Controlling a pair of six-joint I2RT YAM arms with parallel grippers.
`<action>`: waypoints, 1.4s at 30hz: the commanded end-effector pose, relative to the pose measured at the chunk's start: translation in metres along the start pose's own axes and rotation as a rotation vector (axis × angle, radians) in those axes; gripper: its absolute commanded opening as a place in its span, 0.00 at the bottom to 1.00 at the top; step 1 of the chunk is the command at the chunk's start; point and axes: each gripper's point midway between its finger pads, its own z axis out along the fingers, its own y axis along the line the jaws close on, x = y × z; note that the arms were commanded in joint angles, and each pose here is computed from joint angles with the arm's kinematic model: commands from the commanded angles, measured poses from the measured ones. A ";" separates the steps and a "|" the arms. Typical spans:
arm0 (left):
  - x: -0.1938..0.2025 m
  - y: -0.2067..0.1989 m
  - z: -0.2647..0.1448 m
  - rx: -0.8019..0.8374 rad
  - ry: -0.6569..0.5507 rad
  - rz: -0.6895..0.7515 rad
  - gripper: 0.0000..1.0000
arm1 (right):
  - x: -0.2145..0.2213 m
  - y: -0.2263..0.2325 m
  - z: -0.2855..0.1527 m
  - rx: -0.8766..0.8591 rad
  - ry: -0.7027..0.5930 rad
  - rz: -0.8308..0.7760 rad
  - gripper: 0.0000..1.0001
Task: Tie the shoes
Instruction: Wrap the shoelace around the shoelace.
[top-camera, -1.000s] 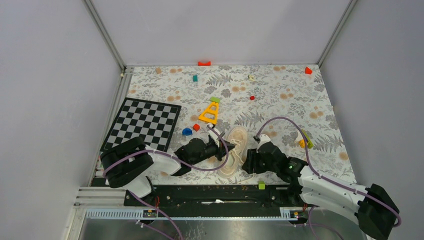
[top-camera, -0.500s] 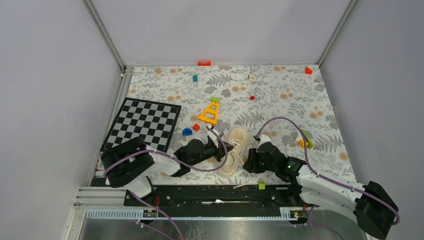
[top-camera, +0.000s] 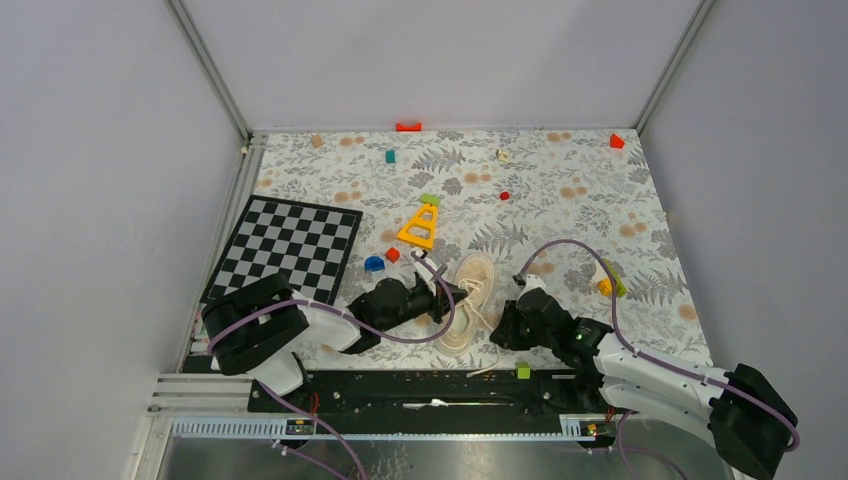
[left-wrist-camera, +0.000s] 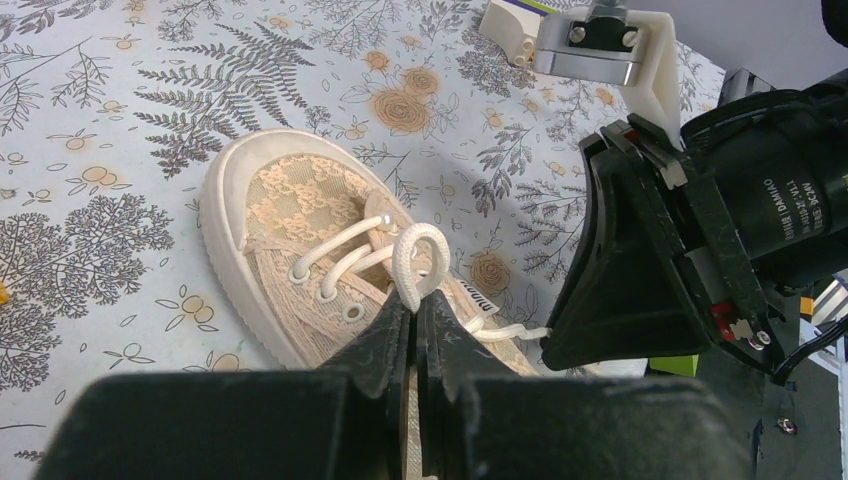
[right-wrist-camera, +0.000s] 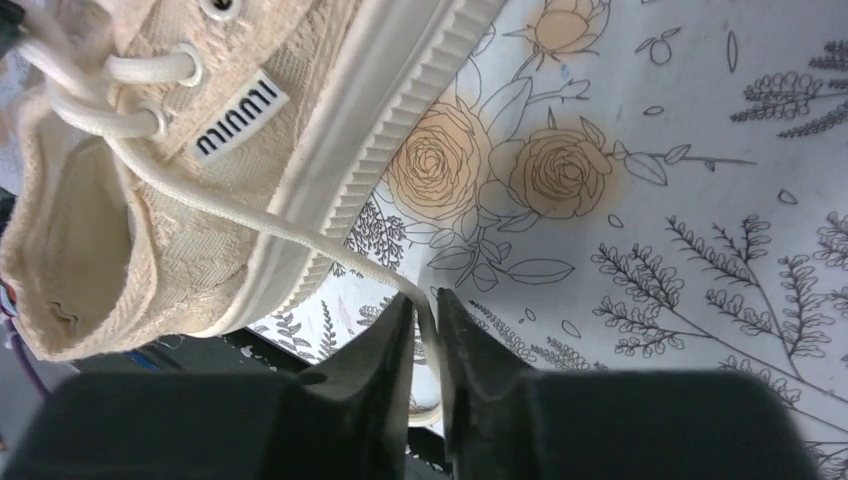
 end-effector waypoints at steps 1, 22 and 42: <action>-0.020 -0.008 0.005 0.042 -0.072 0.003 0.00 | 0.001 0.002 -0.005 -0.005 0.006 0.006 0.08; -0.005 -0.030 -0.004 0.200 -0.008 0.045 0.00 | -0.145 0.070 -0.030 0.032 -0.158 -0.219 0.00; 0.010 -0.036 0.011 0.242 0.094 0.040 0.00 | -0.127 0.127 -0.033 -0.260 -0.050 -0.241 0.00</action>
